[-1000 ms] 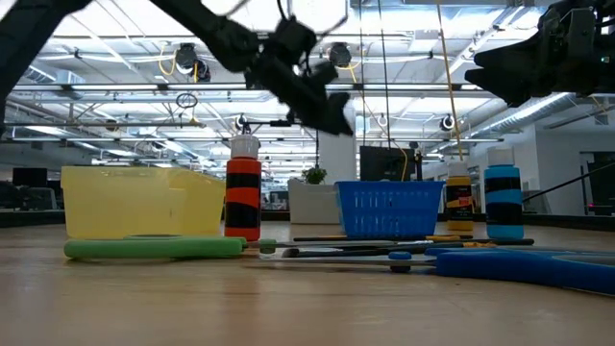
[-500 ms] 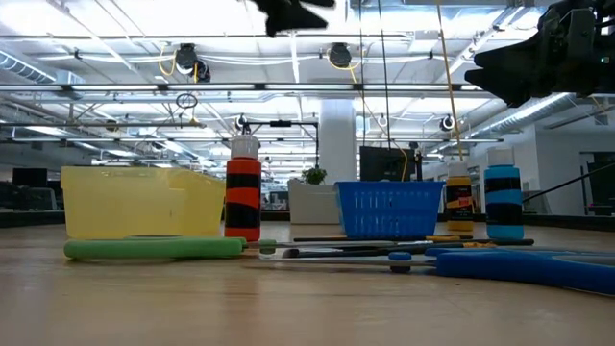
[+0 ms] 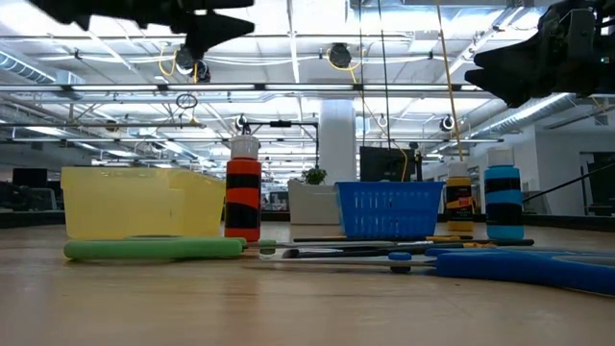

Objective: Pick & Place Paint Supplies
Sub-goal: Put the bottom gold paint brush into the yellow bin

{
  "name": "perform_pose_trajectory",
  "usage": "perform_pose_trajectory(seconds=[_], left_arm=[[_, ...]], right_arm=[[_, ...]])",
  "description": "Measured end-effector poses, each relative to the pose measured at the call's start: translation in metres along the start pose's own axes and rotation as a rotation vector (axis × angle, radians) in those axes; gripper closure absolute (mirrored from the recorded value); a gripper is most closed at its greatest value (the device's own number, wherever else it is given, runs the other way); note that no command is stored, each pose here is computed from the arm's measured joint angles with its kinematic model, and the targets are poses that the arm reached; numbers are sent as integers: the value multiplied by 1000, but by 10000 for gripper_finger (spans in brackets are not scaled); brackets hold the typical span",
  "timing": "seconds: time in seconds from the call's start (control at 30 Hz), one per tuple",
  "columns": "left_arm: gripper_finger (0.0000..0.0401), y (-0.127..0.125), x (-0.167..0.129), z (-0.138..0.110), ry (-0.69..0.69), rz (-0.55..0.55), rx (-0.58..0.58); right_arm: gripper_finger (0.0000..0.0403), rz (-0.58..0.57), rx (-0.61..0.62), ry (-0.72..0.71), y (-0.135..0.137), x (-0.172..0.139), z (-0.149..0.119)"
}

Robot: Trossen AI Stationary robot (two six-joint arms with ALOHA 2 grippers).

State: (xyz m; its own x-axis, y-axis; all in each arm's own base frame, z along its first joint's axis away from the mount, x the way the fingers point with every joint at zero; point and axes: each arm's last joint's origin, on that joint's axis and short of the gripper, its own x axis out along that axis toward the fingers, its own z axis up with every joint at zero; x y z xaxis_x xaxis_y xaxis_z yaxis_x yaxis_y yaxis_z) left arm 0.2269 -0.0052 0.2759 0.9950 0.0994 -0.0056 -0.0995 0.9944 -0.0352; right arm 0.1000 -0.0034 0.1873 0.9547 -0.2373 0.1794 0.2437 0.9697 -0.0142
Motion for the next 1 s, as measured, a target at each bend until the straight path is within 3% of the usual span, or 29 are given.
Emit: perform_pose_trajectory(seconds=[0.23,0.43,0.73,0.9,1.0], left_arm=[[135,2,-8,-19,-19,-2,-45],[135,1,-3,-30,40,2,-92],[135,1,3,-37,66,5,-119],[135,1,3,-37,63,5,-119],[135,1,3,-37,63,5,-119]], right_arm=[[156,-5,84,-102,-1,0,10],[156,17,360,-324,-3,-4,31],[156,-16,338,-499,-7,-10,47],[156,-81,261,-427,-7,-8,41],[156,102,240,-362,0,-3,35]])
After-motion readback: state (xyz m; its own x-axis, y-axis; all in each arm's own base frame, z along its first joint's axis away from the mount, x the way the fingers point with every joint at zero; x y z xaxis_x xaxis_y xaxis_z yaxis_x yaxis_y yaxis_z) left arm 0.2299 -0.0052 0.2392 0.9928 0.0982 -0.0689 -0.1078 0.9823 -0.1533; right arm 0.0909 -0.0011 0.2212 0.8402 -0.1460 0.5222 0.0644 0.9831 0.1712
